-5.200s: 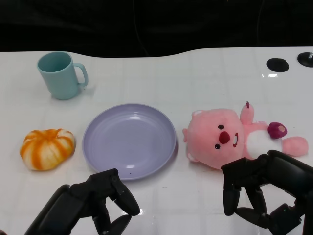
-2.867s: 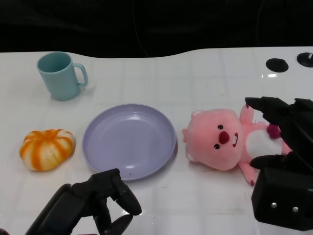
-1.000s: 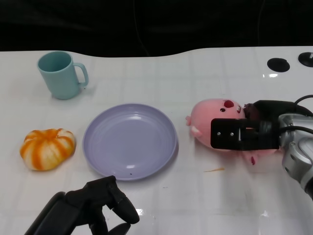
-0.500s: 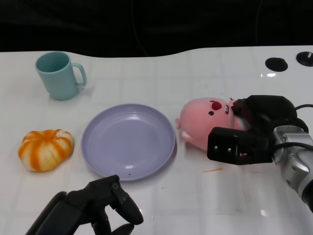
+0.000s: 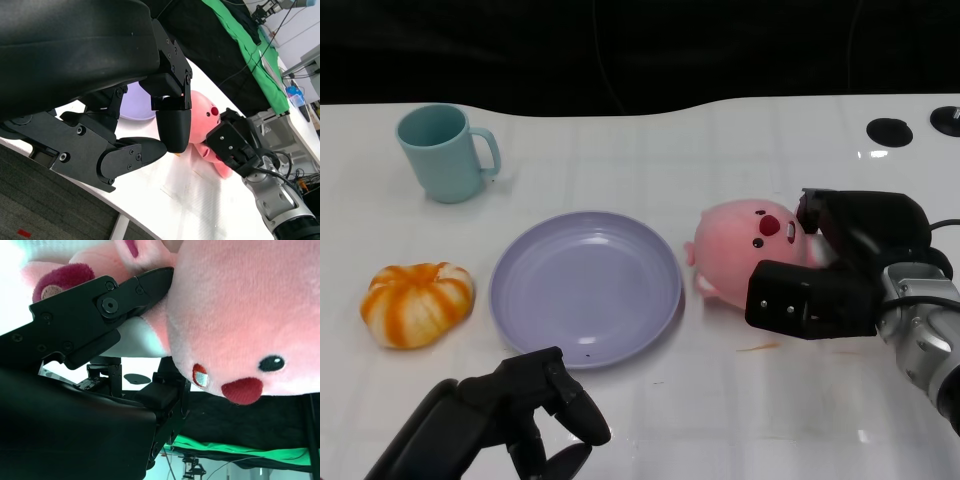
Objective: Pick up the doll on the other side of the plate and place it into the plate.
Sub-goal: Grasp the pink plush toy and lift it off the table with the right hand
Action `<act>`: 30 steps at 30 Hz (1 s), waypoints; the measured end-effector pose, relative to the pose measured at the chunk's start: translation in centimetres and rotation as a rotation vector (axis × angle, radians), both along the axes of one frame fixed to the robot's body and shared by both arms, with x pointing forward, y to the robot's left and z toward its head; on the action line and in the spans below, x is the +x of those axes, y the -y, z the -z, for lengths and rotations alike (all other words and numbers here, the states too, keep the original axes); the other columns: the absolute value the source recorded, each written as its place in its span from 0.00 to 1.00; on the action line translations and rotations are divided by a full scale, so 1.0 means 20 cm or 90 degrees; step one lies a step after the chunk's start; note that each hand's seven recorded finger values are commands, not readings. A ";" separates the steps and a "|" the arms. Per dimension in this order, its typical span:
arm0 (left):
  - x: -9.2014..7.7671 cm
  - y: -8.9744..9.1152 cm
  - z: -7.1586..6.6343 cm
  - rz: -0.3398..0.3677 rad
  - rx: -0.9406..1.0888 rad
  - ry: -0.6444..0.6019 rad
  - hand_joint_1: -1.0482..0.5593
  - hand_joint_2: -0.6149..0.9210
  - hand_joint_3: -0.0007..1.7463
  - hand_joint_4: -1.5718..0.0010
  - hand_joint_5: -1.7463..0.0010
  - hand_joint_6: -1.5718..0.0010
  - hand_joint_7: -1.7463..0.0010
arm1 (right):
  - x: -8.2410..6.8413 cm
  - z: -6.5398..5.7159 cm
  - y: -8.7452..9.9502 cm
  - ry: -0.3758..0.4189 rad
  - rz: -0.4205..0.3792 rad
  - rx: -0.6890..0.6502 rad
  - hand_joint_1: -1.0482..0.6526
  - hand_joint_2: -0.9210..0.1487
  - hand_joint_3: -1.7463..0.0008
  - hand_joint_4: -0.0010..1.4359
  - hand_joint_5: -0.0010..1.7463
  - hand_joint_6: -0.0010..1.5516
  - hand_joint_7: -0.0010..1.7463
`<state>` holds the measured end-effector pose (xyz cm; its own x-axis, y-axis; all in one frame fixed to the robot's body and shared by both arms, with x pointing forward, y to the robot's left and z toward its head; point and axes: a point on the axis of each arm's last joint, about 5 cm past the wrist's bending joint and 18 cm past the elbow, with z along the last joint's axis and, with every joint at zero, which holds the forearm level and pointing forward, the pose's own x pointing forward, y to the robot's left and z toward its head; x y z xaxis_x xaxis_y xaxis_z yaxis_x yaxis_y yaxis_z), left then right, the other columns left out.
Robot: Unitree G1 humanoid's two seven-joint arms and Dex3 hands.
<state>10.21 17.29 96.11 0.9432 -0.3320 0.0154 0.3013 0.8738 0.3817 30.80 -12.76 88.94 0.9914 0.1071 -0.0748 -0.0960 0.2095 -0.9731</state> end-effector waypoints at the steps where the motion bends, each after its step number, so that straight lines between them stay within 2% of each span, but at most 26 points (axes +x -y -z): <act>1: 0.00 0.00 0.00 0.000 0.000 -0.001 0.51 0.87 0.47 0.58 0.01 0.61 0.22 | 0.00 0.00 0.00 0.009 0.004 0.007 0.44 0.08 0.81 0.65 1.00 0.41 1.00; 5: 0.01 0.00 0.02 0.002 0.001 -0.003 0.51 0.87 0.47 0.58 0.01 0.62 0.23 | 0.00 -0.01 0.03 0.057 -0.007 0.040 0.47 0.14 0.80 0.67 1.00 0.42 0.99; 6: 0.01 0.00 0.02 0.002 0.002 -0.002 0.51 0.87 0.47 0.58 0.01 0.62 0.23 | 0.00 -0.01 0.04 0.071 -0.006 0.053 0.47 0.24 0.66 0.68 1.00 0.44 1.00; 8: 0.01 0.00 0.02 0.002 0.002 -0.002 0.51 0.87 0.47 0.58 0.01 0.61 0.24 | 0.00 -0.02 0.05 0.091 -0.007 0.073 0.48 0.39 0.47 0.67 1.00 0.45 1.00; 11: 0.01 0.00 0.02 0.003 0.002 -0.001 0.51 0.87 0.46 0.58 0.01 0.61 0.25 | 0.00 -0.04 0.05 0.115 -0.007 0.115 0.47 0.48 0.33 0.70 1.00 0.49 1.00; 15: 0.01 0.00 0.02 0.003 0.003 0.001 0.51 0.87 0.46 0.58 0.01 0.61 0.24 | -0.01 -0.08 0.03 0.136 -0.018 0.159 0.47 0.51 0.27 0.69 1.00 0.50 1.00; 22: 0.01 -0.01 0.03 0.004 0.004 0.000 0.52 0.87 0.46 0.58 0.01 0.61 0.24 | -0.01 -0.14 -0.01 0.148 -0.059 0.202 0.48 0.53 0.26 0.67 1.00 0.51 1.00; 26: 0.01 0.00 0.03 0.006 0.007 -0.001 0.51 0.87 0.46 0.59 0.02 0.61 0.24 | -0.01 -0.20 -0.06 0.157 -0.094 0.228 0.48 0.54 0.21 0.67 1.00 0.50 1.00; 30: 0.01 0.01 0.03 0.012 0.007 -0.003 0.51 0.87 0.46 0.58 0.01 0.61 0.24 | 0.00 -0.25 -0.15 0.140 -0.140 0.236 0.45 0.58 0.18 0.68 1.00 0.49 1.00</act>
